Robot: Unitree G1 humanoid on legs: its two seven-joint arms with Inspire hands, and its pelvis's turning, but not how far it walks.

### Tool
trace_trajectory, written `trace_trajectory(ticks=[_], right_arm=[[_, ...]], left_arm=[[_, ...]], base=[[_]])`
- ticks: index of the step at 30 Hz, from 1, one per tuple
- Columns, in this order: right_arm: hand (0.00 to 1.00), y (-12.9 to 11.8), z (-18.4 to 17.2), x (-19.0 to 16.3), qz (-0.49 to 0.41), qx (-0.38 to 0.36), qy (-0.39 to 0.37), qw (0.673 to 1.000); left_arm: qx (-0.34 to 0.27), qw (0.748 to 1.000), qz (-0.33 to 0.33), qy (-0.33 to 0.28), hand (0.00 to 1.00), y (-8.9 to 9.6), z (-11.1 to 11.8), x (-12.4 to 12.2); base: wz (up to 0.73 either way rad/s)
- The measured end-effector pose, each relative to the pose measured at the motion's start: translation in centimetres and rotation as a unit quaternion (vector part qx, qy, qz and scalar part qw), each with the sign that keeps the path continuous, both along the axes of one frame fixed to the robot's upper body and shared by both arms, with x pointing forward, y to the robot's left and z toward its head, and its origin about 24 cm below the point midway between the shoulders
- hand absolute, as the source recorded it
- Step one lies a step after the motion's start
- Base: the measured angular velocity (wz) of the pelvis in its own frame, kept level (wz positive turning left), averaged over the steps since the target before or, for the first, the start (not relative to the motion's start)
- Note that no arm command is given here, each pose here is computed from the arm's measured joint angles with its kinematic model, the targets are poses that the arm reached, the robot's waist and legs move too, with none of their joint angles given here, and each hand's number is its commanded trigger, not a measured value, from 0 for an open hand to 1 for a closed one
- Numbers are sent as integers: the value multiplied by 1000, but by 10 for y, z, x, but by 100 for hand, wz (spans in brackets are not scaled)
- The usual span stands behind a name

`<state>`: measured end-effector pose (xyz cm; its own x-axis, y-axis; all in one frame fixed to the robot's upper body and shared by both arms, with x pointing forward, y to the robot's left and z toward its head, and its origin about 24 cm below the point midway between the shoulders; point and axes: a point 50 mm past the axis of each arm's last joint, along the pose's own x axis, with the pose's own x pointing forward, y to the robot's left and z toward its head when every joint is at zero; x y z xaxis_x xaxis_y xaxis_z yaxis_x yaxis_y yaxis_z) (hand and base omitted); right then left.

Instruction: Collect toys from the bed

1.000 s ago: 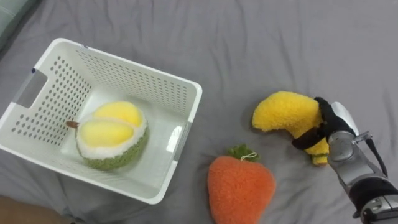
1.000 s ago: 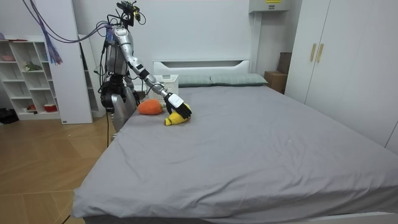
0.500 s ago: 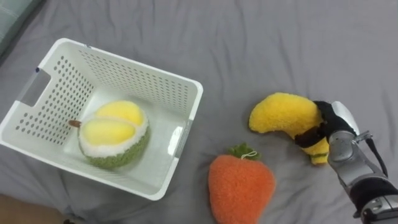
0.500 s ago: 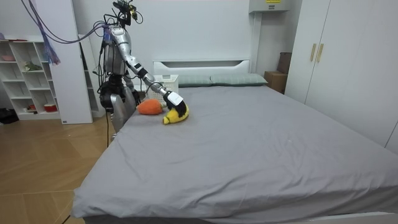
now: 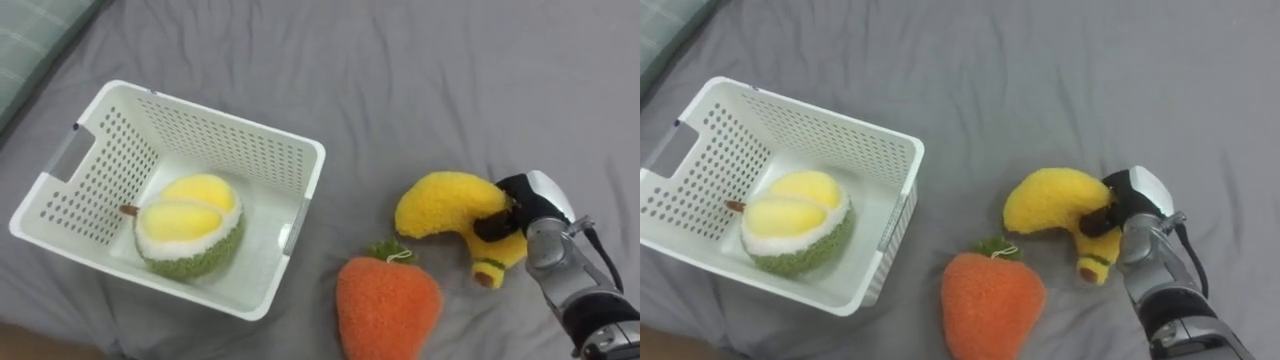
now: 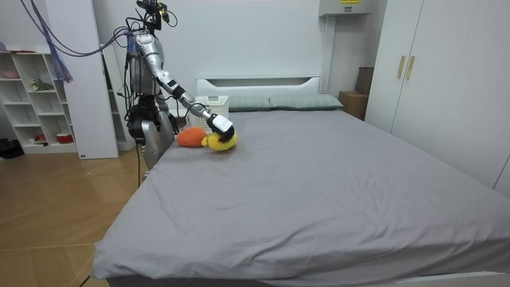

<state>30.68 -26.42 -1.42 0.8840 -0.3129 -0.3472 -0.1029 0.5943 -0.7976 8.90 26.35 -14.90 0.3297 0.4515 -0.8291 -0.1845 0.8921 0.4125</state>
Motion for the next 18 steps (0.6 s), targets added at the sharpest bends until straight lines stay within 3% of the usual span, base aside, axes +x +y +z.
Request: trace_trajectory(ticks=[10, 18], right_arm=[[100, 15, 38, 9, 43, 15, -107, 993], [100, 39, 94, 17, 95, 26, -224, 969]], left_arm=[[3, 1000, 28, -3, 0, 8, 2, -17], [7, 1000, 24, 6, 0, 8, 1, -27]], base=[[-1], [2]])
